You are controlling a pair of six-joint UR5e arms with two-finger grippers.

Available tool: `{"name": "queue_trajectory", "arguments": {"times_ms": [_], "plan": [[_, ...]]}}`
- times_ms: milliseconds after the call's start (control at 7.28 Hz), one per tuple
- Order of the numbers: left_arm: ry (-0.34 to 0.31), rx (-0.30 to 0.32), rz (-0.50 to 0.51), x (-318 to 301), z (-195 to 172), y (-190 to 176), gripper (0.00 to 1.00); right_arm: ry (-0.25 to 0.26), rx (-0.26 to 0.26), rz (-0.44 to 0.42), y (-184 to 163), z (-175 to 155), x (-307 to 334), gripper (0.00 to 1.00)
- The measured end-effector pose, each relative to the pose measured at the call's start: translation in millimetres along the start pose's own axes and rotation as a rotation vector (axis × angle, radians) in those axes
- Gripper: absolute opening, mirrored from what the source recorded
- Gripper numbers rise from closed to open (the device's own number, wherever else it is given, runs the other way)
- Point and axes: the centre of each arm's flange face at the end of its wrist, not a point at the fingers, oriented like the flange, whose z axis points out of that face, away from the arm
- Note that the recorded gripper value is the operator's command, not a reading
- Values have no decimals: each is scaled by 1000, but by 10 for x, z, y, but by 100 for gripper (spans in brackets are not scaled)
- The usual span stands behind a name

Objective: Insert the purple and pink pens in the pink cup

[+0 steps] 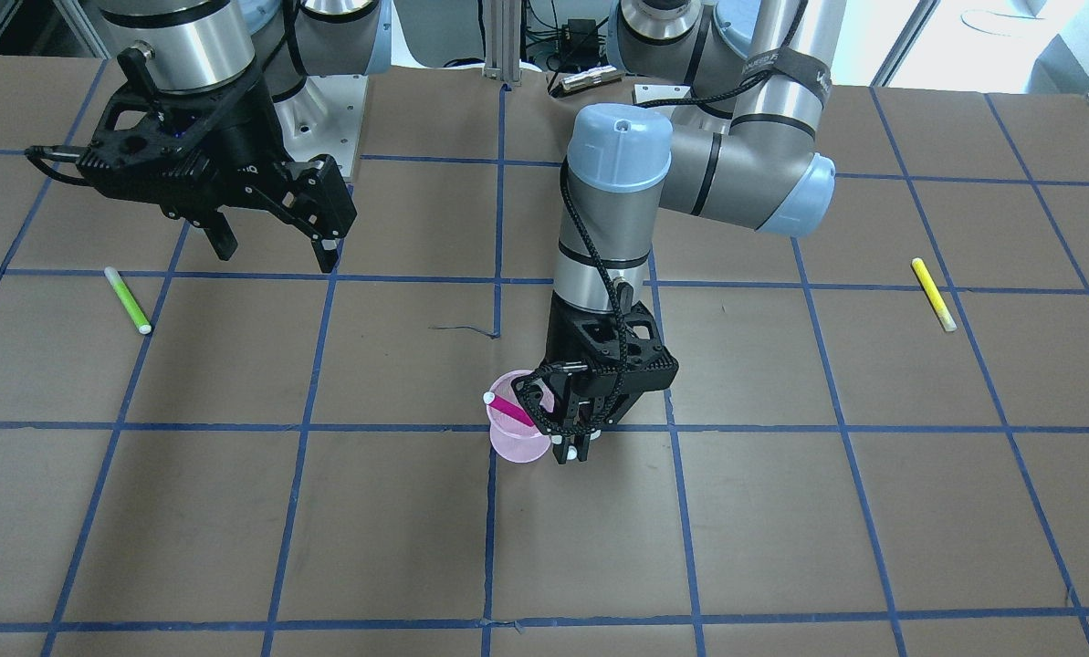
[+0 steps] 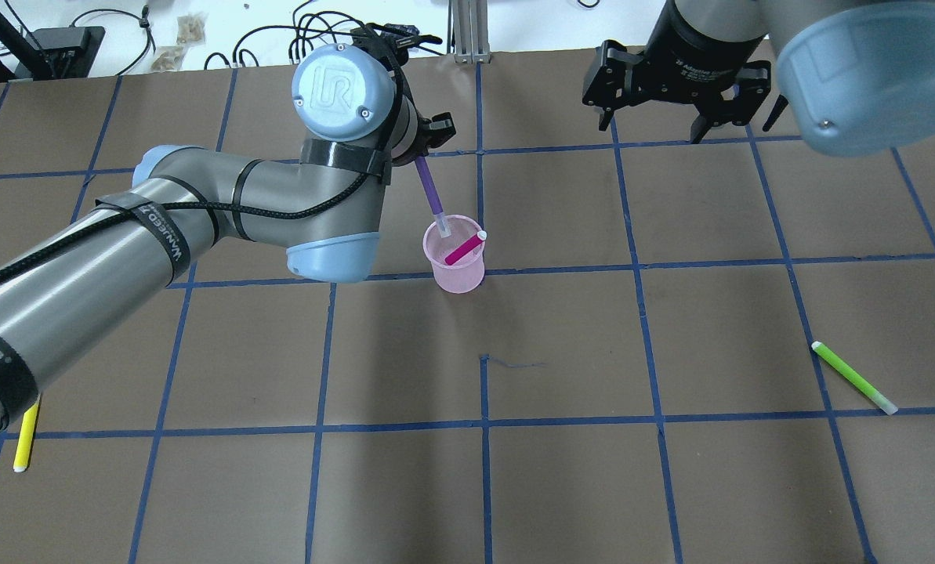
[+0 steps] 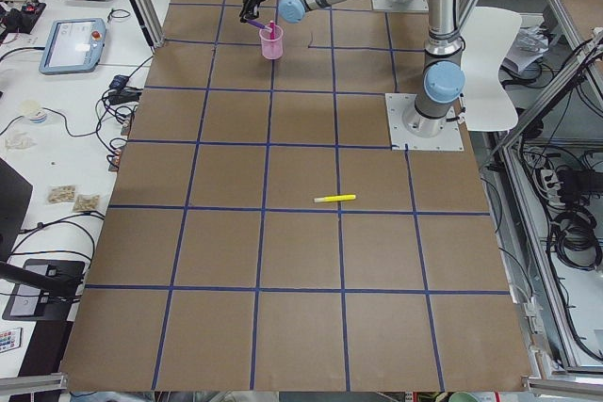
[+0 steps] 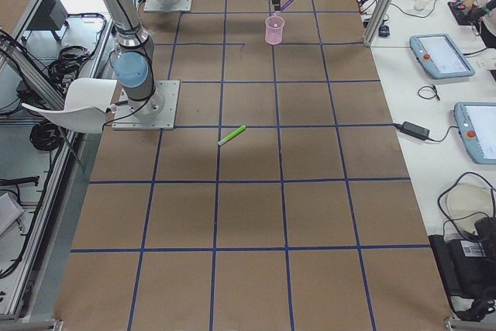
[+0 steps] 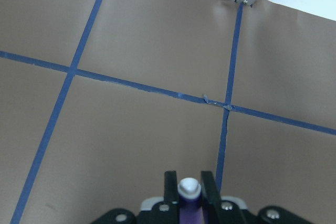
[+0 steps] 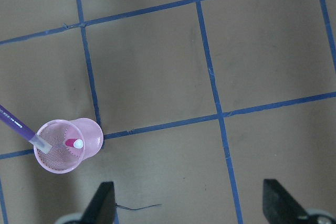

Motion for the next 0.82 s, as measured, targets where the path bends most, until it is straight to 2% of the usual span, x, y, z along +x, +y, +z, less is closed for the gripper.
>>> {"name": "queue_trajectory", "arguments": {"times_ms": [824], "plan": [[-17, -39, -4, 20, 162, 244, 0, 1, -4, 9, -2, 36, 5, 100]]}}
